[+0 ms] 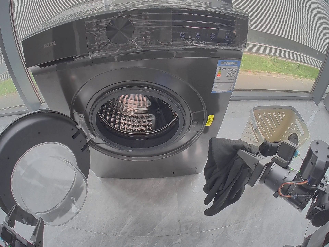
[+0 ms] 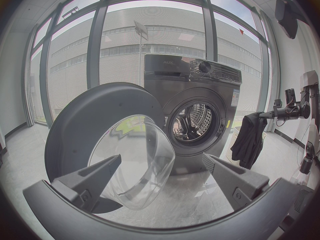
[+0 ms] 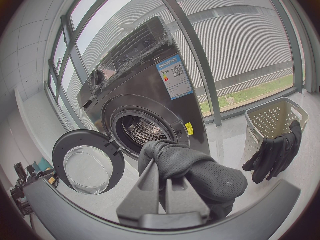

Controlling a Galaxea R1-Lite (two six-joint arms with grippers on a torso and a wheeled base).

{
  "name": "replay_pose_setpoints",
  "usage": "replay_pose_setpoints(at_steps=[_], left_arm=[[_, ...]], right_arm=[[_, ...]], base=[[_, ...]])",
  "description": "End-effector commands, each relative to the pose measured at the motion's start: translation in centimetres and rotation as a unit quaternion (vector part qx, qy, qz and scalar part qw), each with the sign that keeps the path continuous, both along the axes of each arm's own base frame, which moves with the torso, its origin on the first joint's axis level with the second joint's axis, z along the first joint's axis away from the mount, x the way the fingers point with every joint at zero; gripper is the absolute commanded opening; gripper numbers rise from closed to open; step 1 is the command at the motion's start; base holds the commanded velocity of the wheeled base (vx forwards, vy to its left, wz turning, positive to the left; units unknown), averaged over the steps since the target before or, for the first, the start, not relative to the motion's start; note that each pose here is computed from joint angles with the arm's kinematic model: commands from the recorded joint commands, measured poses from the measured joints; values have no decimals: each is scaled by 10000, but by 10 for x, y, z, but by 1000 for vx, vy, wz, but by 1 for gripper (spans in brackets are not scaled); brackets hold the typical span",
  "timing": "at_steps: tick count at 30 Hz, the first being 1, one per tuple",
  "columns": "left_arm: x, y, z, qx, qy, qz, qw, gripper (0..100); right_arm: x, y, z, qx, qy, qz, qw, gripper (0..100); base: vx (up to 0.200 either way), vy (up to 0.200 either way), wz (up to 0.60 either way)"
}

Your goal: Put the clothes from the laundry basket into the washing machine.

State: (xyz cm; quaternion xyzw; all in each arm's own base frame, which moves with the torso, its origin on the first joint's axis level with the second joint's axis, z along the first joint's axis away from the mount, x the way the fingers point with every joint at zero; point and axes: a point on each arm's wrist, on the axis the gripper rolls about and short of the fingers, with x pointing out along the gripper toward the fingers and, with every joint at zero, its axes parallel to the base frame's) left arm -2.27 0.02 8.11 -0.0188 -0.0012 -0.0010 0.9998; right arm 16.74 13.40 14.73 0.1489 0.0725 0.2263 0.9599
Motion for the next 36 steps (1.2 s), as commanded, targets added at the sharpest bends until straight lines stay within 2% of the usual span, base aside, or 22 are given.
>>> replay_pose_setpoints(at_steps=[1, 5, 12, 17, 21, 26, 31, 36], left_arm=[[0, 0, -5, -3, -4, 2, 10000, 100], [0, 0, -5, -3, -4, 2, 10000, 100], [0, 0, -5, -4, -11, 2, 10000, 100], [0, 0, -5, 12, -11, 10, 10000, 100], [0, 0, -5, 165, -12, 2, 9999, 100], [0, 0, -5, 150, -19, 3, 9999, 100], [0, -1, -5, 342, -40, -134, 9993, 100], [0, -1, -5, 350, -42, -195, 9992, 100]], right_arm=[[-5, 2, -4, -34, 101, 119, 9999, 0], [-9, 2, -9, -5, 220, 202, 9996, 0], [0, -1, 2, 126, -28, 302, 9995, 0], [1, -1, 5, 67, -209, 342, 9992, 0], [3, 1, 9, 129, -287, 387, 9988, 0], [1, 9, 9, 112, -289, 641, 9975, 0], [-4, 29, 6, -156, -402, 1029, 9938, 0], [10, 47, 5, -218, -609, 1089, 9919, 0]], base=[[0, 0, 0], [0, 0, 0], [0, 0, 0], [0, 0, 0], [0, 0, 0], [0, 0, 0], [0, 0, 0], [0, 0, 0]])
